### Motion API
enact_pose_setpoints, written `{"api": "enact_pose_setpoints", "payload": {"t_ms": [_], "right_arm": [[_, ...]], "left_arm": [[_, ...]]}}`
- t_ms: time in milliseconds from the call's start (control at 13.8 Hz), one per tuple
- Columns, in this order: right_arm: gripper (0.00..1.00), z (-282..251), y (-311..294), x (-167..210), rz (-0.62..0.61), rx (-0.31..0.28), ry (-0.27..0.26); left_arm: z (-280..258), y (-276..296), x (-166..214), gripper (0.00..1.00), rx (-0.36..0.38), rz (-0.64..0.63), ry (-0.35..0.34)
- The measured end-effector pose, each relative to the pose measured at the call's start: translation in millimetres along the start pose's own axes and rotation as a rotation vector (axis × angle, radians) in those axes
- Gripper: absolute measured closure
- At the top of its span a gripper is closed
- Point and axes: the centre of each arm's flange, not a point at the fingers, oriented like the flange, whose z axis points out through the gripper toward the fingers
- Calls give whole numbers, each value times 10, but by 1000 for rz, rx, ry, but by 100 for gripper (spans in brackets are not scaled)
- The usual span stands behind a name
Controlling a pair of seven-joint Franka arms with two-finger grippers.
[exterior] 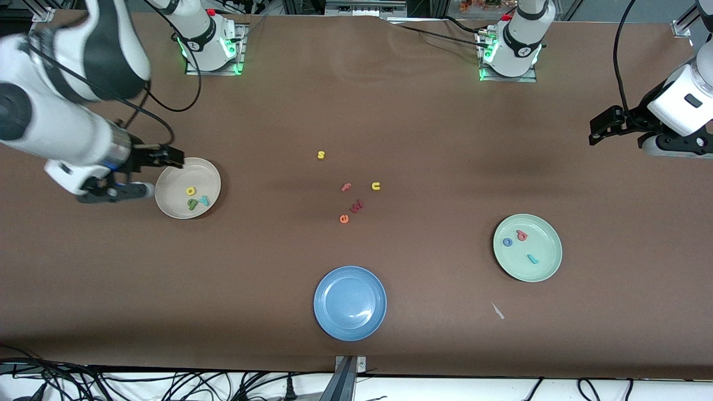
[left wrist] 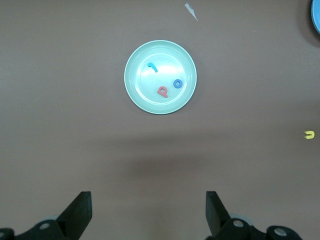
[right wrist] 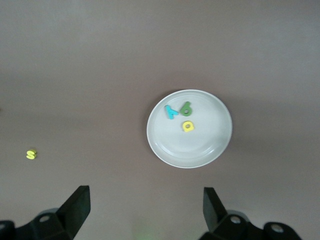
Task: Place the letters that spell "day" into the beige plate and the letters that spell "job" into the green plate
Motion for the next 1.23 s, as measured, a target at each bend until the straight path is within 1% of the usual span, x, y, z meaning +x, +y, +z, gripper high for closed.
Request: {"api": "enact_pose_setpoints", "payload": {"t_ms": [72,145,361,578,1012,1228], "right_arm": [[0,-202,145,-113,21,5,27],[0,-370,287,-236,41,9,41],[0,-667,500,-513,69,19,55],[0,-694,516,-565,71,15,45],[0,-695,615,-571,89,17,44],[0,-692,607,-568,87,17,44]], "left_arm": [[0,5,-1,0,0,1,-1],[-1,10,-2,0,0,2,-1],[-10,16,-1,0,0,4,1],[-39,96,1,0,1,21,7],[-51,183,0,0,2,37,9],[-105,278,-32,0,3,54,-5]]}}
